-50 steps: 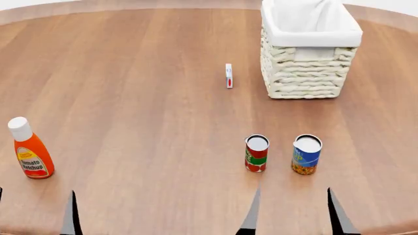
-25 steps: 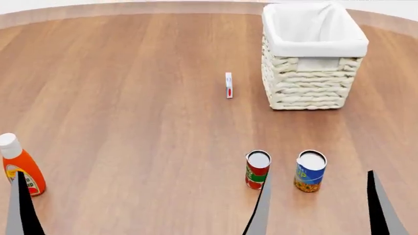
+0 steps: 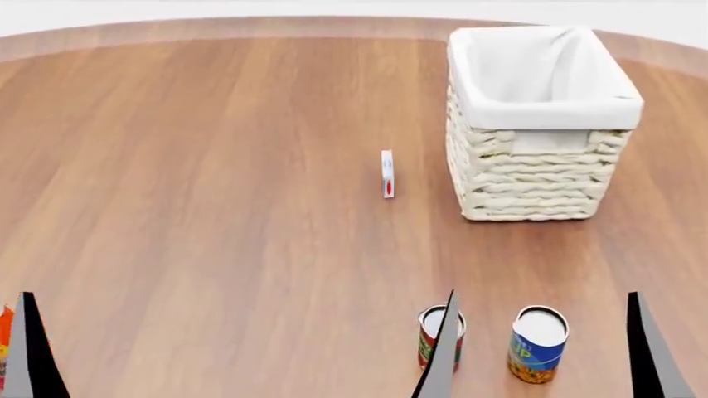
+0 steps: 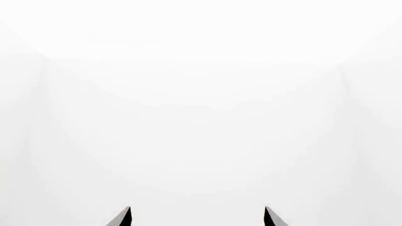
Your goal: Pick up the alphabet soup and the cream cheese box, and put them in the basket.
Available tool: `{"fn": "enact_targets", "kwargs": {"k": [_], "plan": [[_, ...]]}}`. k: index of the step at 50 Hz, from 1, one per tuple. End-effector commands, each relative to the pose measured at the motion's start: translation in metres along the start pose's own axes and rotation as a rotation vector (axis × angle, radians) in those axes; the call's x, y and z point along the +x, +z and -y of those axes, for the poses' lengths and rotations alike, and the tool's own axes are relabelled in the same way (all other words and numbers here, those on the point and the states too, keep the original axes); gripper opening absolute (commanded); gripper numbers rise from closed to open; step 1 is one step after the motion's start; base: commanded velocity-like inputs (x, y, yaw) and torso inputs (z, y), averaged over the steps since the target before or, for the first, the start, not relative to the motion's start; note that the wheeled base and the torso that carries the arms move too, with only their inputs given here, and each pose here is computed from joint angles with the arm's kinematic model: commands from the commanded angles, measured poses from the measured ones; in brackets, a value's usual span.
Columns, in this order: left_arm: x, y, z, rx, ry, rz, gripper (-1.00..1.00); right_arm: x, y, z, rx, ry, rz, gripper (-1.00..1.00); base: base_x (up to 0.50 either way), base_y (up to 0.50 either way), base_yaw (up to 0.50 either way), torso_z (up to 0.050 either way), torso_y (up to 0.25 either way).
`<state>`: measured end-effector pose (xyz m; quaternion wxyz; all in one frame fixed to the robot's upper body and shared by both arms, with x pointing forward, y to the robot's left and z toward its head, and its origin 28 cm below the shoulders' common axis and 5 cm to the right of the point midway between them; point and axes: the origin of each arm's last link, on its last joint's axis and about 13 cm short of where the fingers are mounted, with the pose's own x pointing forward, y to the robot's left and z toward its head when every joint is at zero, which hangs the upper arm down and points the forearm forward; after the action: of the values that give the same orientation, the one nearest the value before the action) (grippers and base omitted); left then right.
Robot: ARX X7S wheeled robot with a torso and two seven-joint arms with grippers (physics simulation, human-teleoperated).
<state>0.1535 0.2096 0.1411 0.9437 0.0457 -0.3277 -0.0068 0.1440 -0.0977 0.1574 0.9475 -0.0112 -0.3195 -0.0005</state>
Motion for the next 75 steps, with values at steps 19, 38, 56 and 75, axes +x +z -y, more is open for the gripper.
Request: {"fn": "enact_targets", "kwargs": {"k": [19,38,56,75], "plan": [[0.0014,-0.0032,0.0002,0.002,-0.002,-0.004,1.0,0.0012,-0.002,-0.0012,-0.001,0.007,-0.003,1.0,0.27,0.0,0.0,0.0,0.0],[0.0013,-0.0053,0.001,-0.001,-0.002,-0.01,1.0,0.0009,-0.0024,-0.0009,-0.002,0.012,-0.007,1.0,0.26,0.0,0.0,0.0,0.0],[0.001,-0.0069,0.0001,-0.003,-0.003,-0.017,1.0,0.0012,-0.0042,-0.0024,-0.004,0.02,-0.014,1.0,0.26,0.0,0.0,0.0,0.001],[0.0027,-0.0095,0.0009,0.003,-0.007,-0.025,1.0,0.0026,-0.0069,-0.0022,-0.001,0.021,-0.019,1.0,0.26,0.0,0.0,0.0,0.0]]}}
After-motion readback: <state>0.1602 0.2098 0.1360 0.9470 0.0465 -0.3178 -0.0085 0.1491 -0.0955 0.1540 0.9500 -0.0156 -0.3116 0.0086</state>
